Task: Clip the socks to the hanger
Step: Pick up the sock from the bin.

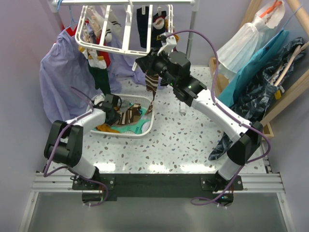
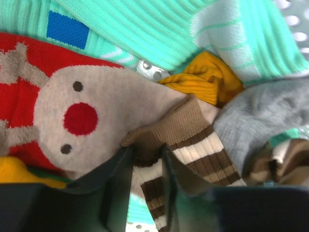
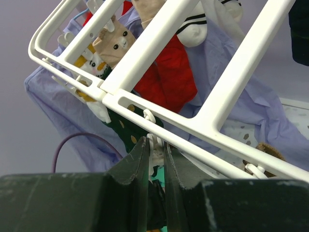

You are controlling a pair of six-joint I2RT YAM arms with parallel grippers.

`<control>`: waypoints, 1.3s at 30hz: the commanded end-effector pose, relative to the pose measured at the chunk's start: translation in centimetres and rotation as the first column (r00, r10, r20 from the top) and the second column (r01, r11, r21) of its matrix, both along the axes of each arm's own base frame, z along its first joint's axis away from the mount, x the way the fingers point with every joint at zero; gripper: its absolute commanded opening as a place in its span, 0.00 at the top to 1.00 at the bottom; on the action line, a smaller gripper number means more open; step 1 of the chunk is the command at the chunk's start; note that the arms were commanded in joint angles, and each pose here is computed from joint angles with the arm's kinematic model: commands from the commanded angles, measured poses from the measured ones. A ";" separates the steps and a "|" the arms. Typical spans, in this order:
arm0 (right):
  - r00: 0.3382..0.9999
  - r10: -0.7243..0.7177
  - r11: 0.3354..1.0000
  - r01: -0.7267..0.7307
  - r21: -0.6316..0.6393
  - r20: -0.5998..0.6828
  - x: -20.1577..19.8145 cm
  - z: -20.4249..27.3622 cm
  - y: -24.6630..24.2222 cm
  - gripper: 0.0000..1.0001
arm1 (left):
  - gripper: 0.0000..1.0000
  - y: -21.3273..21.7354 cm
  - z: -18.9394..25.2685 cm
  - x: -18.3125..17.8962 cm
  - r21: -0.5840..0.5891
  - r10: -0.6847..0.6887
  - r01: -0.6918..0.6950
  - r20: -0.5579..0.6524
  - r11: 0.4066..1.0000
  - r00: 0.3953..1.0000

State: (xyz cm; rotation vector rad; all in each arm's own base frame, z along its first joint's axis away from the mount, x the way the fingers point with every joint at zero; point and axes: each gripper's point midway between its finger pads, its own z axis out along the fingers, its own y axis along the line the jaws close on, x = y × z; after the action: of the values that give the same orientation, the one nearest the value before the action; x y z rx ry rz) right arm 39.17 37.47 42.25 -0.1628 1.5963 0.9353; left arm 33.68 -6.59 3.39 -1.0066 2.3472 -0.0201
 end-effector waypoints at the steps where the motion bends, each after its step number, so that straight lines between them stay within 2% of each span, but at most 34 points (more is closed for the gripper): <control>1: 0.999 0.020 1.000 -0.020 0.015 0.032 -0.7 1.3 -0.3 0.87 | 0.82 0.5 -0.3 1.0 0.019 0.039 -0.040 0.020 0.999 0.999; 4: 0.999 0.013 1.000 -0.013 0.009 0.039 -0.6 1.4 -0.6 0.87 | 0.98 0.6 1.1 1.4 0.030 0.020 -0.022 0.051 0.999 0.998; 5: 0.999 0.013 1.000 -0.014 0.011 0.037 -0.7 1.4 -0.6 0.87 | 1.00 0.8 2.2 1.3 0.046 0.003 -0.006 0.063 0.999 0.998; 15: 0.999 0.002 1.000 -0.003 0.015 0.046 -0.7 1.8 -1.0 0.87 | 1.00 2.7 11.2 1.0 0.129 -0.020 -0.013 0.249 0.992 0.968; 23: 0.999 0.005 1.000 -0.006 0.016 0.051 -0.8 2.1 -1.1 0.87 | 1.00 2.3 15.7 0.0 0.151 -0.092 0.041 0.349 0.988 0.933; 30: 0.999 0.008 1.000 -0.009 0.021 0.045 -0.9 2.0 -1.2 0.87 | 0.92 0.9 11.5 -0.5 0.107 -0.143 0.118 0.277 0.987 0.950; 35: 0.999 0.004 1.000 -0.005 0.023 0.047 -1.0 2.1 -1.4 0.87 | 0.90 -1.2 10.1 0.6 0.056 -0.212 0.204 0.288 0.977 0.934; 39: 0.999 0.008 1.000 -0.009 0.023 0.045 -1.1 2.0 -1.3 0.87 | 0.81 -1.8 9.6 0.9 0.040 -0.229 0.227 0.284 0.973 0.931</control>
State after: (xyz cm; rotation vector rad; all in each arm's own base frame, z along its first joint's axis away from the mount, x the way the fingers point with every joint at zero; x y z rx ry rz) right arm 38.96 36.95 42.49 -0.1688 1.5864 0.9393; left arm 33.18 -6.96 12.14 -0.7279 2.2139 -0.1384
